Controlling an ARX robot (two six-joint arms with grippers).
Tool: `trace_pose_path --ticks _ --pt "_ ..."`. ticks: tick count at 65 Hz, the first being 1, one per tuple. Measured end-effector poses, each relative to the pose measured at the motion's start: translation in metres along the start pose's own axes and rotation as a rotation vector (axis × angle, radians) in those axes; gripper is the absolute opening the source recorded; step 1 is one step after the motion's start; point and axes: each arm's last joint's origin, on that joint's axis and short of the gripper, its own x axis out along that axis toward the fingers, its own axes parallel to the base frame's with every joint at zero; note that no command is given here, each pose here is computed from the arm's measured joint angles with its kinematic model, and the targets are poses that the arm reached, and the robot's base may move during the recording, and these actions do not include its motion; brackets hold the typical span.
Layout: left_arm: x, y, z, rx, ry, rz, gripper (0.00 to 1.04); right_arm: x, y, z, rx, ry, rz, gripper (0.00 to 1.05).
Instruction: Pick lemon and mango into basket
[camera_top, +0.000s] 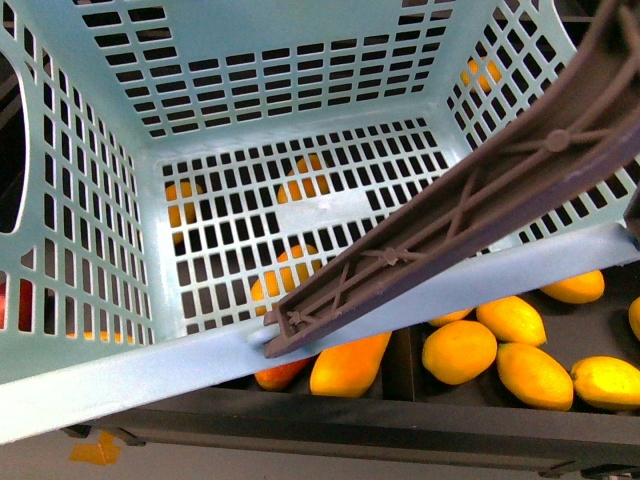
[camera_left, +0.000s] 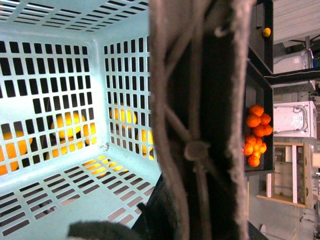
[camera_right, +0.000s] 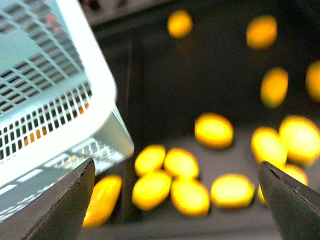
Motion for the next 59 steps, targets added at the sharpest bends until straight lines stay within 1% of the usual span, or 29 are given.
trace_pose_path --ticks 1,6,12,16,23,26,30,34,37,43,44,47,54,59 --pt "0.000 0.000 0.000 0.001 0.001 0.000 0.04 0.004 -0.003 0.001 0.059 0.020 -0.016 0.96" --pt "0.000 0.000 0.000 -0.001 0.000 0.000 0.04 0.018 -0.013 0.008 0.203 0.038 -0.050 0.96" --pt "0.000 0.000 0.001 0.000 -0.008 0.005 0.04 0.039 -0.027 0.025 0.281 -0.001 -0.123 0.96" --pt "0.000 0.001 0.001 0.003 -0.011 0.007 0.04 0.062 -0.038 0.036 0.297 -0.022 -0.175 0.96" --pt "0.000 0.001 0.001 0.002 -0.009 0.006 0.04 0.104 -0.054 0.042 0.263 -0.025 -0.262 0.96" --pt "0.000 0.001 0.001 0.002 -0.006 0.004 0.04 0.128 -0.063 0.039 0.245 0.001 -0.304 0.96" --pt "0.000 0.000 0.001 0.002 -0.004 0.002 0.04 0.160 -0.074 0.026 0.234 0.088 -0.357 0.96" --pt "0.000 0.000 0.001 0.002 -0.003 0.002 0.04 0.191 -0.078 0.003 0.162 0.201 -0.371 0.96" --pt "0.000 0.000 0.001 0.002 -0.004 0.002 0.04 0.210 -0.075 -0.008 0.060 0.266 -0.355 0.96" --pt "0.000 0.000 0.001 0.002 -0.005 0.003 0.04 0.234 -0.074 -0.018 -0.144 0.329 -0.315 0.96" --pt "0.000 0.000 0.001 0.002 -0.006 0.003 0.04 0.238 -0.074 -0.021 -0.206 0.349 -0.302 0.96" --pt "0.000 0.001 0.001 0.001 -0.009 0.006 0.04 0.245 -0.075 -0.028 -0.316 0.390 -0.265 0.96" --pt "0.000 0.001 0.001 0.002 -0.008 0.005 0.04 0.251 -0.079 -0.038 -0.475 0.454 -0.222 0.96" --pt "0.000 0.000 0.001 0.002 -0.005 0.003 0.04 0.256 -0.081 -0.042 -0.555 0.491 -0.193 0.96"
